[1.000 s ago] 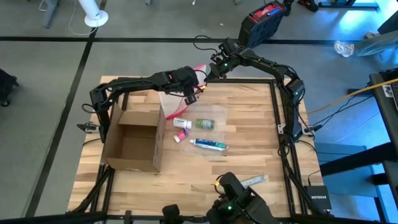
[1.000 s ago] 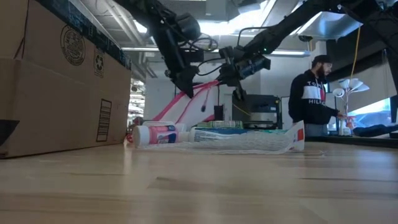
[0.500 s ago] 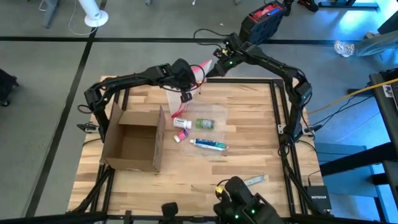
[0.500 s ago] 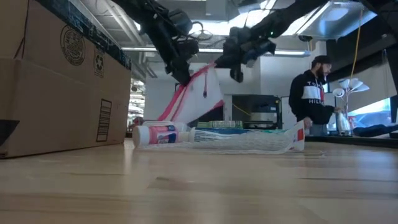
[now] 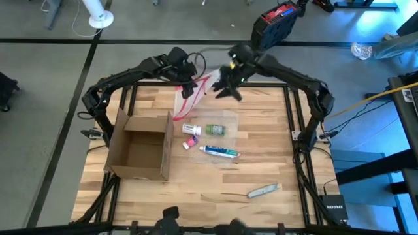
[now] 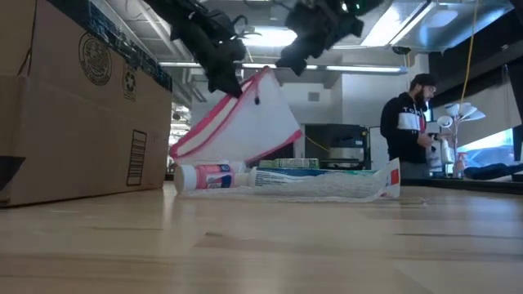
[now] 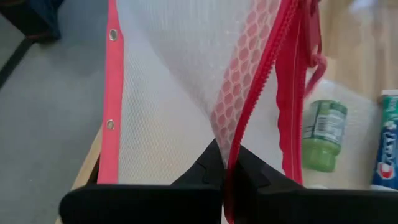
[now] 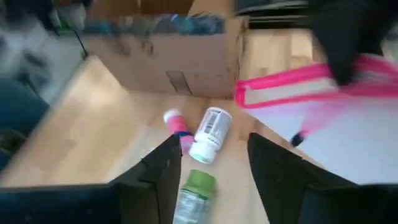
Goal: Unpack boxes
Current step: Open the transparent zip bag
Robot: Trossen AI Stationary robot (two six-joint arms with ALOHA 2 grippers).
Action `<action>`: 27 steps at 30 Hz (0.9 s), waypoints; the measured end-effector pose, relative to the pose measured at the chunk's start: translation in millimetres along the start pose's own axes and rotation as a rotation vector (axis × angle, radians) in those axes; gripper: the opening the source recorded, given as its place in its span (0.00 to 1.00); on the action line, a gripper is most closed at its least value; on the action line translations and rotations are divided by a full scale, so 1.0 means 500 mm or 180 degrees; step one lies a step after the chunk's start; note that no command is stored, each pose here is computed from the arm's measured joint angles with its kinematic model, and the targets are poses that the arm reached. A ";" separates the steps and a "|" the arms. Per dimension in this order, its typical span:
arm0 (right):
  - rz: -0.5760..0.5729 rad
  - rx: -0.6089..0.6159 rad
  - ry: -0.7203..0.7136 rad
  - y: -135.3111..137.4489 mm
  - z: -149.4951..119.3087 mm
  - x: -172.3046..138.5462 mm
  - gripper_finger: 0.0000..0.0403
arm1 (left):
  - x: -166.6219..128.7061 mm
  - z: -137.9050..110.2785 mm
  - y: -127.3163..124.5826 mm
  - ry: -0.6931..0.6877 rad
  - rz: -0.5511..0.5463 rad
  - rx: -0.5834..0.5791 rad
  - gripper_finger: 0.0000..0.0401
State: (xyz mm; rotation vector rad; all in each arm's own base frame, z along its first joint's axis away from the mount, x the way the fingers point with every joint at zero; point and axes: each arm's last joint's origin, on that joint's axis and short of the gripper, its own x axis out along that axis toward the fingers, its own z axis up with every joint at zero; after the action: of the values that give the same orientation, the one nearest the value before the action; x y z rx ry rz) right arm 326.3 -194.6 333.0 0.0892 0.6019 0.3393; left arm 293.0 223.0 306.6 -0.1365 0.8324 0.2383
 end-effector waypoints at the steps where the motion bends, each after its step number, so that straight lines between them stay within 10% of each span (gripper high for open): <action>1: -0.0054 -0.0159 0.0062 0.013 0.008 0.014 0.45 | -0.004 0.002 0.002 -0.0008 -0.0036 -0.0008 0.00; 9: -0.0636 -0.1041 0.0292 0.087 0.056 0.100 0.44 | -0.008 0.000 0.005 0.0145 -0.0378 -0.0062 0.00; 27: -0.1199 -0.1142 0.0652 0.096 0.053 0.154 0.43 | 0.030 -0.013 -0.054 0.0521 -0.0998 0.0154 0.00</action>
State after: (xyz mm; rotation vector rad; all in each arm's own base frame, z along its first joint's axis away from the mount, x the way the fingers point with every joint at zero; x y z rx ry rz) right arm 386.9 -122.9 321.8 -0.4040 0.7359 0.0858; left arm 305.3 198.0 292.0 -0.2408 0.9653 -0.0892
